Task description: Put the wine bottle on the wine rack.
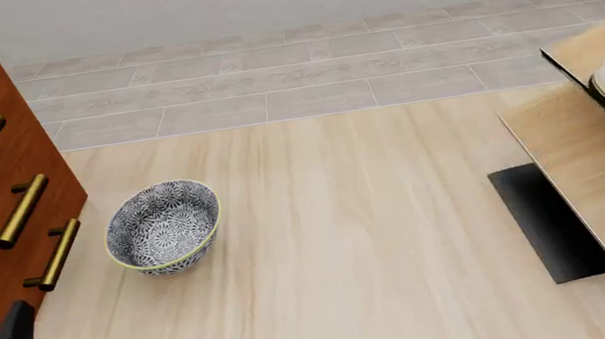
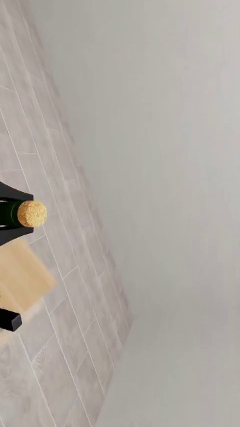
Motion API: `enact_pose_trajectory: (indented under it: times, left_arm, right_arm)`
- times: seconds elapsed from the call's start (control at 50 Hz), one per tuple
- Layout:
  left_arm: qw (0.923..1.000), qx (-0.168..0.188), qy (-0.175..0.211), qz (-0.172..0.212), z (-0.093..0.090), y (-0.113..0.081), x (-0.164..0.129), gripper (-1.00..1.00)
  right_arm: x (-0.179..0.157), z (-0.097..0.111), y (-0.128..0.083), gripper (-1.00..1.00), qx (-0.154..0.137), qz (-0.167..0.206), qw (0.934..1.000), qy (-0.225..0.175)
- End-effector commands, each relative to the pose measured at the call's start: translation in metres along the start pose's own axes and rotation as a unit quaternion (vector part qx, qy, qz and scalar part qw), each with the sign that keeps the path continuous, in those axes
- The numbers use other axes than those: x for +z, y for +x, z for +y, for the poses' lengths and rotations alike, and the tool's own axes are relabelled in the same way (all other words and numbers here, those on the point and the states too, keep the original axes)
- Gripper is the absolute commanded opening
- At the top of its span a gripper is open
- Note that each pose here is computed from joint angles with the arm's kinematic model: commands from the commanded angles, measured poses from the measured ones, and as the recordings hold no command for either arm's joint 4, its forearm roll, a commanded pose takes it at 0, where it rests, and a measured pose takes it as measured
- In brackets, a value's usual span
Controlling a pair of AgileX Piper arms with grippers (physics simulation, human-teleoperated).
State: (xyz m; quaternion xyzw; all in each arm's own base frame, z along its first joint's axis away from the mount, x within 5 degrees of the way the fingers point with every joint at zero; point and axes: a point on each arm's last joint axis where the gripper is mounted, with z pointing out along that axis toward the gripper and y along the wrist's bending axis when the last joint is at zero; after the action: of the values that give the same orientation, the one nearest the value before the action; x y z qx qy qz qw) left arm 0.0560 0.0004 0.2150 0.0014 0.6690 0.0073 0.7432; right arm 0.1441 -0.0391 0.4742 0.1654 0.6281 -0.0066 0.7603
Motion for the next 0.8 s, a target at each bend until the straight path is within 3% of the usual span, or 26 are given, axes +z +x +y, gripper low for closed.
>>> enact_pose_trajectory:
  times: [0.02, 0.8]
  left_arm:
    - [1.0, -0.001, 0.002, 0.003, 0.0, 0.001, 0.0, 1.0]
    - [1.0, -0.002, 0.004, 0.002, 0.0, 0.001, 0.0, 1.0]
  right_arm:
    - [0.002, -0.007, -0.006, -1.0, 0.017, -0.006, 0.9995, 0.024]
    - [0.017, -0.032, 0.013, -1.0, 0.024, 0.011, 0.9958, 0.088]
